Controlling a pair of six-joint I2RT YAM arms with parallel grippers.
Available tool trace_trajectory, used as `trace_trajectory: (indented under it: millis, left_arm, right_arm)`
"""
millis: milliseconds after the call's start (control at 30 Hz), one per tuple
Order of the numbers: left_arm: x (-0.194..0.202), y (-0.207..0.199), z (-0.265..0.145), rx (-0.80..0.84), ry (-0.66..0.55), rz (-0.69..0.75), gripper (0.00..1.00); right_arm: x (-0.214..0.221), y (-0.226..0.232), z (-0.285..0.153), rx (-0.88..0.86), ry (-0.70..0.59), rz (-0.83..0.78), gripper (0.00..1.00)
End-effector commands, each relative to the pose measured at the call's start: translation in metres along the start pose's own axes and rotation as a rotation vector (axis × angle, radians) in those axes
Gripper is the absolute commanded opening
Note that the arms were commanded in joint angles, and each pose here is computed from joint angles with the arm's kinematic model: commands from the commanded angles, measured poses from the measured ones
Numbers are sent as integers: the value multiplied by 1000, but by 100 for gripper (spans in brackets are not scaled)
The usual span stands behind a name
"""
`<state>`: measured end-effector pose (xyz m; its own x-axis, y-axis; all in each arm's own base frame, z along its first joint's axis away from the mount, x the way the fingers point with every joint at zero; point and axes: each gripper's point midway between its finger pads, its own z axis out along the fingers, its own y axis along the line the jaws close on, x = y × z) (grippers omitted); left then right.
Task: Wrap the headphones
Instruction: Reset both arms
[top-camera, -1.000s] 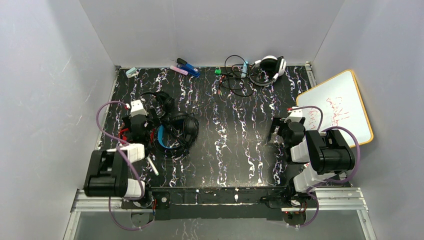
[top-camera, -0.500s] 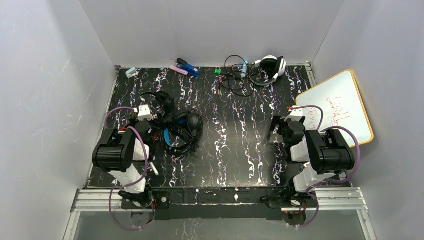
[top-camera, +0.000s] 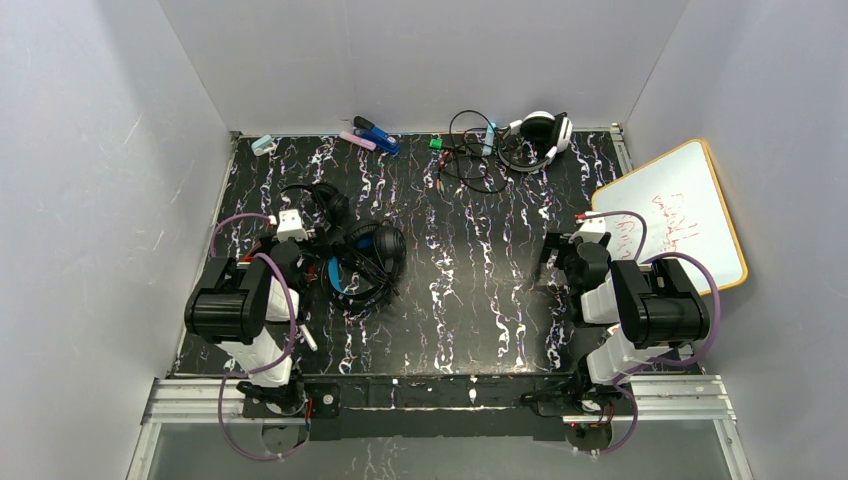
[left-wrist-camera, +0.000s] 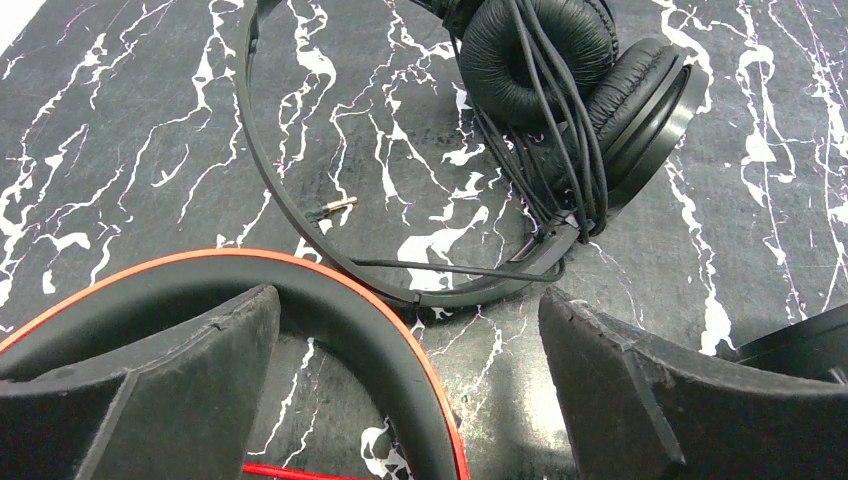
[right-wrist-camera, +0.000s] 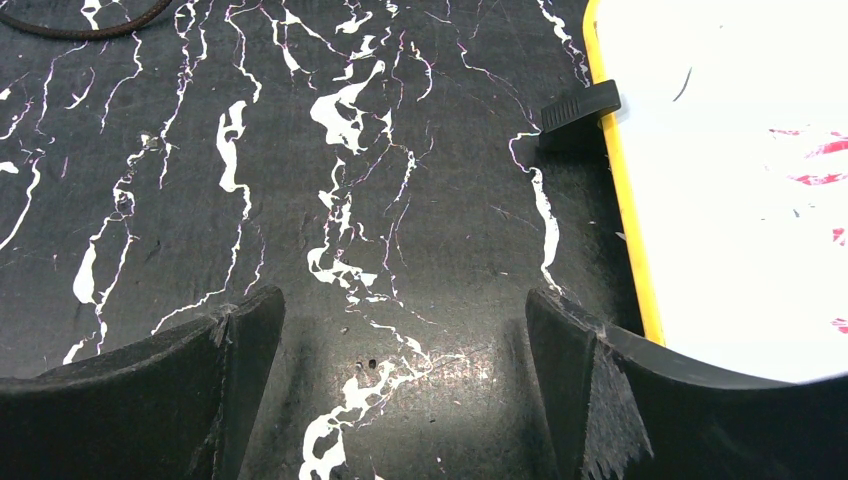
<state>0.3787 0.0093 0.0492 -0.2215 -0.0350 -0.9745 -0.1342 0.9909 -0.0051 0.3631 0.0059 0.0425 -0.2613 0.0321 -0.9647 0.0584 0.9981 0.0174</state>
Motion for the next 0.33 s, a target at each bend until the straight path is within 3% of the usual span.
trace_trajectory:
  millis: [0, 300]
  left_arm:
    - [21, -6, -4, 35, 72, 53, 98]
    - [22, -8, -4, 47, 77, 60, 98]
  right_arm:
    - [-23, -2, 6, 15, -74, 15, 99]
    - [-22, -2, 6, 15, -73, 15, 99]
